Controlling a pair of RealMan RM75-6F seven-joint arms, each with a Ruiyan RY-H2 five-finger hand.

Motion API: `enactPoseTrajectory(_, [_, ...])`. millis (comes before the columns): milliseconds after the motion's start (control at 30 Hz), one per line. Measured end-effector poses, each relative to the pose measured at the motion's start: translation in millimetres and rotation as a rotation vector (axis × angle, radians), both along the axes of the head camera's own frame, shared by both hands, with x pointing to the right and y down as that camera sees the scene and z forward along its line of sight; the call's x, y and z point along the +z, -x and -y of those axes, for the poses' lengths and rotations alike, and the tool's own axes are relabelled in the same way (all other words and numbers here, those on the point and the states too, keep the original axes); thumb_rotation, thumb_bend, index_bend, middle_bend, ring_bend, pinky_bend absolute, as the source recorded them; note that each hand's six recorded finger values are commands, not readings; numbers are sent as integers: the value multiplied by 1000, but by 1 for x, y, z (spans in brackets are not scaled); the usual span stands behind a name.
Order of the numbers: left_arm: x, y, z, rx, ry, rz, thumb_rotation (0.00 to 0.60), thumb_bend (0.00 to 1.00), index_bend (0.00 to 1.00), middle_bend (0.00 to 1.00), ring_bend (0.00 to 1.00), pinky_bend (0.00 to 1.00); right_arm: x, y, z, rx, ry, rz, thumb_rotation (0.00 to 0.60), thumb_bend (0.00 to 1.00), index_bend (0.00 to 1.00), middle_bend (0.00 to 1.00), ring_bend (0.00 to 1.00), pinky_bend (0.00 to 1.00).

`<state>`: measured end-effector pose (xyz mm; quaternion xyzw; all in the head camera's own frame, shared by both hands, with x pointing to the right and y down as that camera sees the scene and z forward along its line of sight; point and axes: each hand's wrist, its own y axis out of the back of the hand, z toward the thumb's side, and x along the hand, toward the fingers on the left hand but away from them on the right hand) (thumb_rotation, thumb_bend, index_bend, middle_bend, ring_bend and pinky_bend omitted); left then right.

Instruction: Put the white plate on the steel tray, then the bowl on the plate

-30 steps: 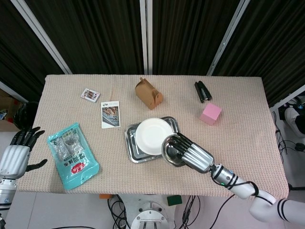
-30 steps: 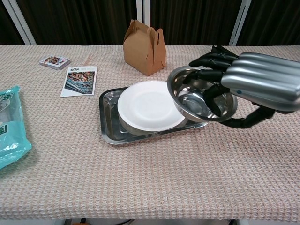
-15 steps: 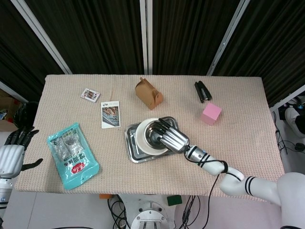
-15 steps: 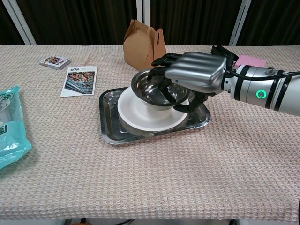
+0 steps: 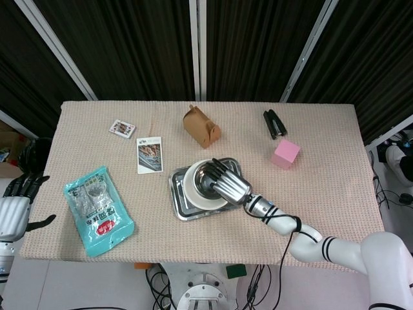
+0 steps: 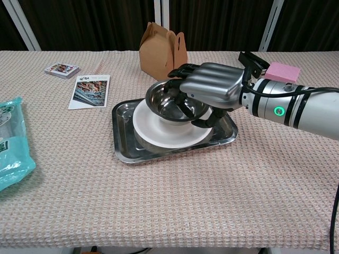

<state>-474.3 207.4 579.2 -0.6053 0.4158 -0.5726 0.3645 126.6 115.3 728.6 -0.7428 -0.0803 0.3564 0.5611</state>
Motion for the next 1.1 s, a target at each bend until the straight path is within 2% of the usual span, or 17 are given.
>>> enactPoseTrajectory(167, [0,0,1,3,-1,0,599,18,176,130,68,131,0,1,-3,-7,10,3,600,343,457,110,0,0])
enactPoseTrajectory(467, [-2,-2,2,6,-6,0,599,17,176,130,67,131,-4,2,-4,-4,21,21,600,312,351,100,0,0])
enactPoseTrajectory(567, [-3,-2,2,5,-6,2,600,18,176,130,68,131,-14,0,-5,1,12,52,600,296,314,97,0,0])
enactPoseTrajectory(733, [-5,1,0,-1,-12,1,600,17,176,130,68,131,-49,-23,-10,37,-32,132,600,293,285,86,0,0])
enactPoseTrajectory(867, [-6,1,0,0,-15,1,599,18,175,130,68,131,-81,-71,-16,139,-77,189,600,288,194,43,0,0])
enactPoseTrajectory(967, [-7,-2,-1,7,-26,-3,600,18,176,130,68,131,-104,-125,-23,276,-104,207,600,283,47,3,0,0])
enactPoseTrajectory(1033, [-8,-4,-2,15,-34,-3,588,17,178,130,68,131,-116,-167,-31,396,-118,203,600,281,4,0,0,0])
enactPoseTrajectory(1100, [-7,-6,-4,26,-37,-1,541,17,184,130,67,131,-121,-209,-41,522,-120,171,600,278,0,0,0,0])
